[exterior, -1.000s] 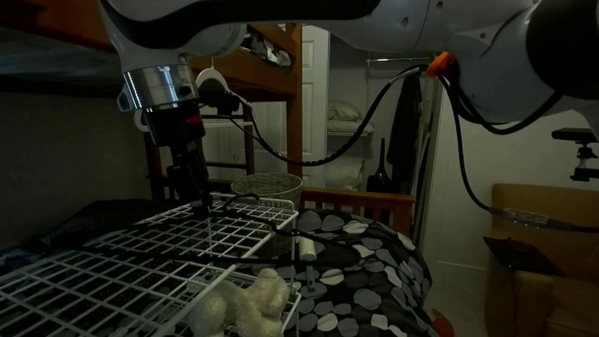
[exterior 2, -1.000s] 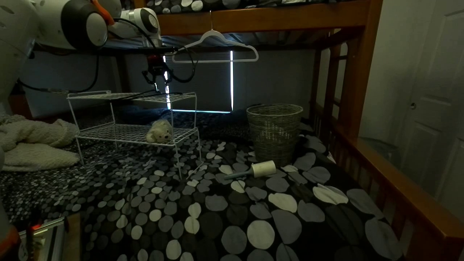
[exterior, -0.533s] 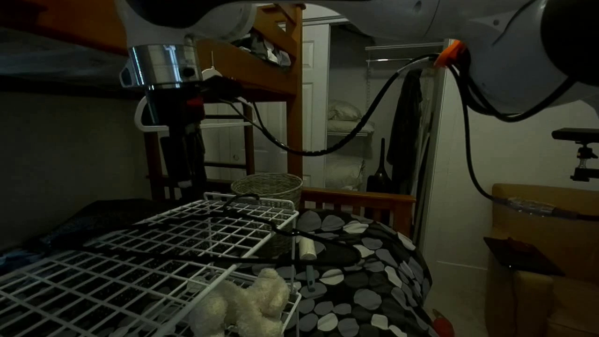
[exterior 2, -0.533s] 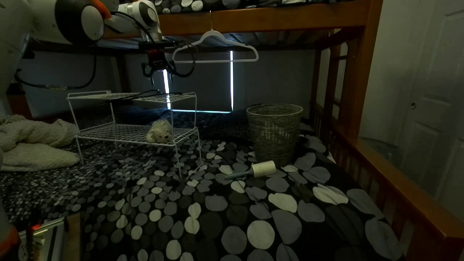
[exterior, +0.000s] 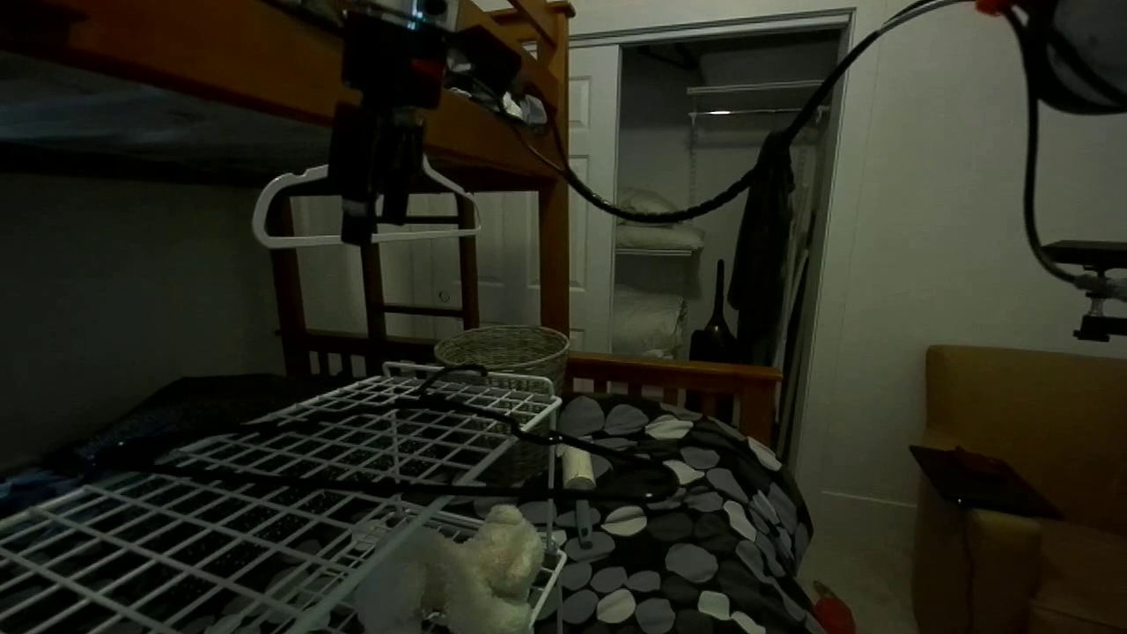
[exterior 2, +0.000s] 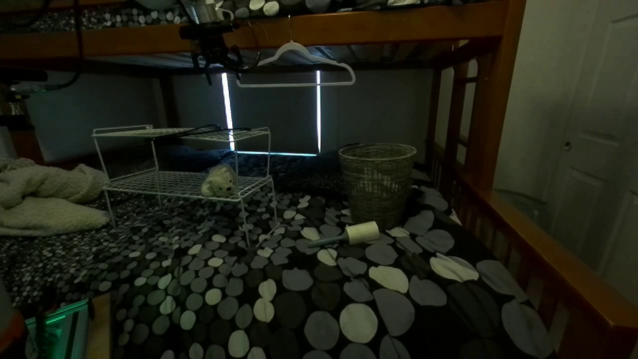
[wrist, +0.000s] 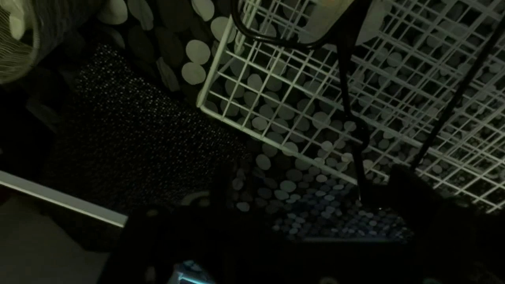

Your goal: Place the clothes hanger on the wire rack

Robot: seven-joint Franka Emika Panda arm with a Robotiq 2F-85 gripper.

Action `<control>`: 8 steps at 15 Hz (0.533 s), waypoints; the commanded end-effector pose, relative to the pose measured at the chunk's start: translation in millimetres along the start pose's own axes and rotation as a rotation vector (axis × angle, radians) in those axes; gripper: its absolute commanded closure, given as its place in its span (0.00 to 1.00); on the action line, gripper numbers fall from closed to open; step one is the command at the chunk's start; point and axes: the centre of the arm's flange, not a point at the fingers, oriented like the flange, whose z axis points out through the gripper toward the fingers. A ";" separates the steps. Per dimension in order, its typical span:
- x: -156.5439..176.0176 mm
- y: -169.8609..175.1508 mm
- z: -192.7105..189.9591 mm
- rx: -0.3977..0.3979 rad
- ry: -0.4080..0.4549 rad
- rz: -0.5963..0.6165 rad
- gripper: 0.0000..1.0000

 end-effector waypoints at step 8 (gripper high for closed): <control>-163.3 9.1 -34.7 0.087 0.131 0.545 0.00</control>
